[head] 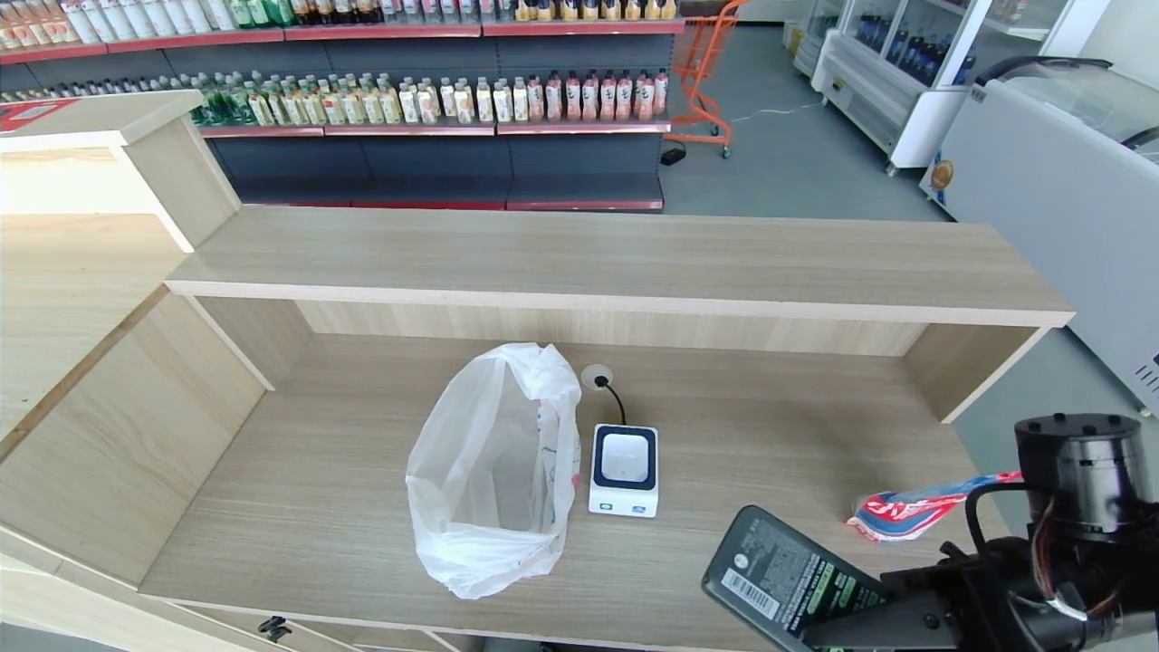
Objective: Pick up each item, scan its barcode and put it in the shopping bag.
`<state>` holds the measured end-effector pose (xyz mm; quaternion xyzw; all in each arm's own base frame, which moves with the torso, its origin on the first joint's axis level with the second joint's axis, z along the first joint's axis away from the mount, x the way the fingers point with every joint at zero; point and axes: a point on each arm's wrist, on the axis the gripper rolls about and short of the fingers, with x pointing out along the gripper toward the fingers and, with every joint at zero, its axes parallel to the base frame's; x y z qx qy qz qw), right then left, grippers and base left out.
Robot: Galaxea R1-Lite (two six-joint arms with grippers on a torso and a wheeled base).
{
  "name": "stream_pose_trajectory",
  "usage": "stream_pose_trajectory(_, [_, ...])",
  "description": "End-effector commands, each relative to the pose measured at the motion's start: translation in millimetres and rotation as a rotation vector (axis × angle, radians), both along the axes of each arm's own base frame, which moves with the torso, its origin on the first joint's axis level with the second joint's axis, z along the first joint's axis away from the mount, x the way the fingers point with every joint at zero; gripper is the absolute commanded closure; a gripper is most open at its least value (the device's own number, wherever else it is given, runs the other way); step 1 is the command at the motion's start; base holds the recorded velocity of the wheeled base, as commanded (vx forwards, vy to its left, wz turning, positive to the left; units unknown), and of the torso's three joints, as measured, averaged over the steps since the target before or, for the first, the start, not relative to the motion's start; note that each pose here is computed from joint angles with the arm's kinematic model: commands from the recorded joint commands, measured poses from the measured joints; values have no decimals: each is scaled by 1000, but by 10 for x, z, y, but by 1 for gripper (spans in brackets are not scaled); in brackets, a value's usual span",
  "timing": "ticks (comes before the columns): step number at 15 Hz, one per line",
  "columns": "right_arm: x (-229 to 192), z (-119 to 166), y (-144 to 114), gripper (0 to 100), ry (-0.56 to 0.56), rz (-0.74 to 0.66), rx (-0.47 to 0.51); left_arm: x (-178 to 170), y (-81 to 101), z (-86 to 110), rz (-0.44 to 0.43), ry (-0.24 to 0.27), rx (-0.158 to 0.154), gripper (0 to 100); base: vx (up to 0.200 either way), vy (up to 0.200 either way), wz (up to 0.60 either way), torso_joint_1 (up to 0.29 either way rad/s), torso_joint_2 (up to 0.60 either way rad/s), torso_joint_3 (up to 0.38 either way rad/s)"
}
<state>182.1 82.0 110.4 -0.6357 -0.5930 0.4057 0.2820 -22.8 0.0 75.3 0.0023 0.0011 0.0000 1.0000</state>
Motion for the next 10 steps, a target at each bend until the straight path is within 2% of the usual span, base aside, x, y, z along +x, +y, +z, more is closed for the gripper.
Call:
stream_pose_trajectory(1, [95,-173,10,100,31,32,-2,0,0,0,0,-1,0,0,0,0,0,0,0,0])
stream_pose_trajectory(3, [216,-193,60,100,-4,57,10,0,0,0,0,-1,0,0,0,0,0,0,0,0])
stream_pose_trajectory(10, [310,-294,135,100,44,81,3,0,0,0,0,-1,0,0,0,0,0,0,0,0])
